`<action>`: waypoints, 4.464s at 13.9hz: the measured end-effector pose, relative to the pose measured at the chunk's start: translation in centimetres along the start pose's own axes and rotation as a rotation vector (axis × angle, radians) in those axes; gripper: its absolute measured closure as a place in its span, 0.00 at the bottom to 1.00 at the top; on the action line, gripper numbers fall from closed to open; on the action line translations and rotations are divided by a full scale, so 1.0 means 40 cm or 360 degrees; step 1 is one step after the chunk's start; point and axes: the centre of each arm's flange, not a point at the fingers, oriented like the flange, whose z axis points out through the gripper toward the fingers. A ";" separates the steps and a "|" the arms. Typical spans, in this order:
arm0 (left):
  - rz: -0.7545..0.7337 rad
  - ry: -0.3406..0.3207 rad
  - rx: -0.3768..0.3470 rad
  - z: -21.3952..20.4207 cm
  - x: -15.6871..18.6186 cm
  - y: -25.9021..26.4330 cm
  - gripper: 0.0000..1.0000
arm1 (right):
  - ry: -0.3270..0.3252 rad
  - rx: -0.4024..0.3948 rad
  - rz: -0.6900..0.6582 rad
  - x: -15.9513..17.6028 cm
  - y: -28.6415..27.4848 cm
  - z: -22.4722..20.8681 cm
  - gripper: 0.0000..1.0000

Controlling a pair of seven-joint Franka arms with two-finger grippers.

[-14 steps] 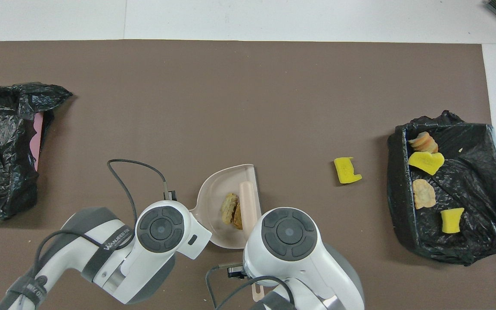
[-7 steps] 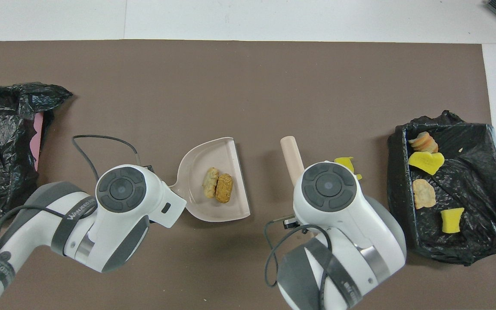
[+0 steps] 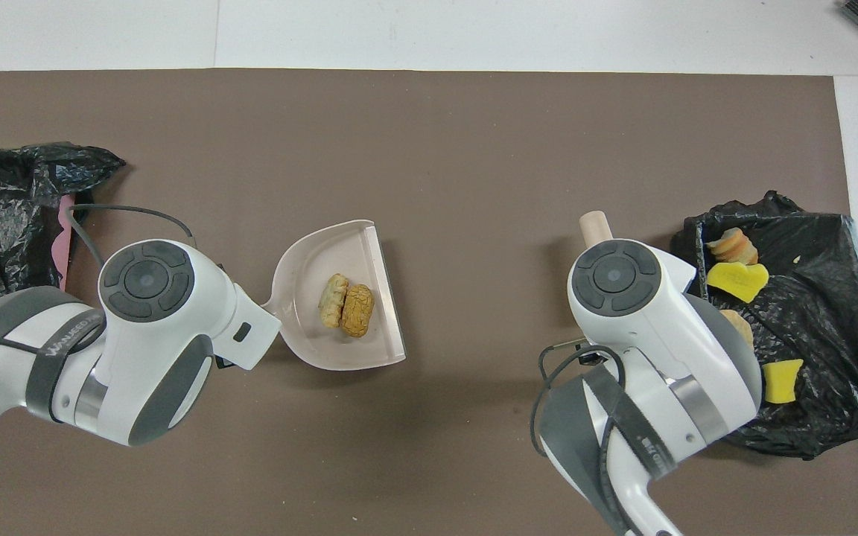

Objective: Sweep and dump trash in bin
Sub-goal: 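Sweep the yellow piece toward the dustpan with the right gripper's brush, then push the yellow piece into the dustpan with the right gripper's brush, then carry the loaded dustpan to the black bag with the left gripper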

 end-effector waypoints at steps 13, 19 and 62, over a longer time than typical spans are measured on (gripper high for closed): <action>-0.0073 -0.0268 0.0058 0.037 0.099 0.132 0.69 | -0.0200 0.0160 -0.0025 -0.041 -0.008 0.152 0.73; -0.0095 -0.0261 0.0073 0.063 0.130 0.171 0.69 | -0.0168 0.0433 -0.0147 -0.091 -0.207 0.082 0.73; 0.0016 0.0241 0.0058 -0.140 -0.407 -0.267 0.69 | 0.0011 0.0635 -0.0069 -0.454 -0.606 -0.139 0.73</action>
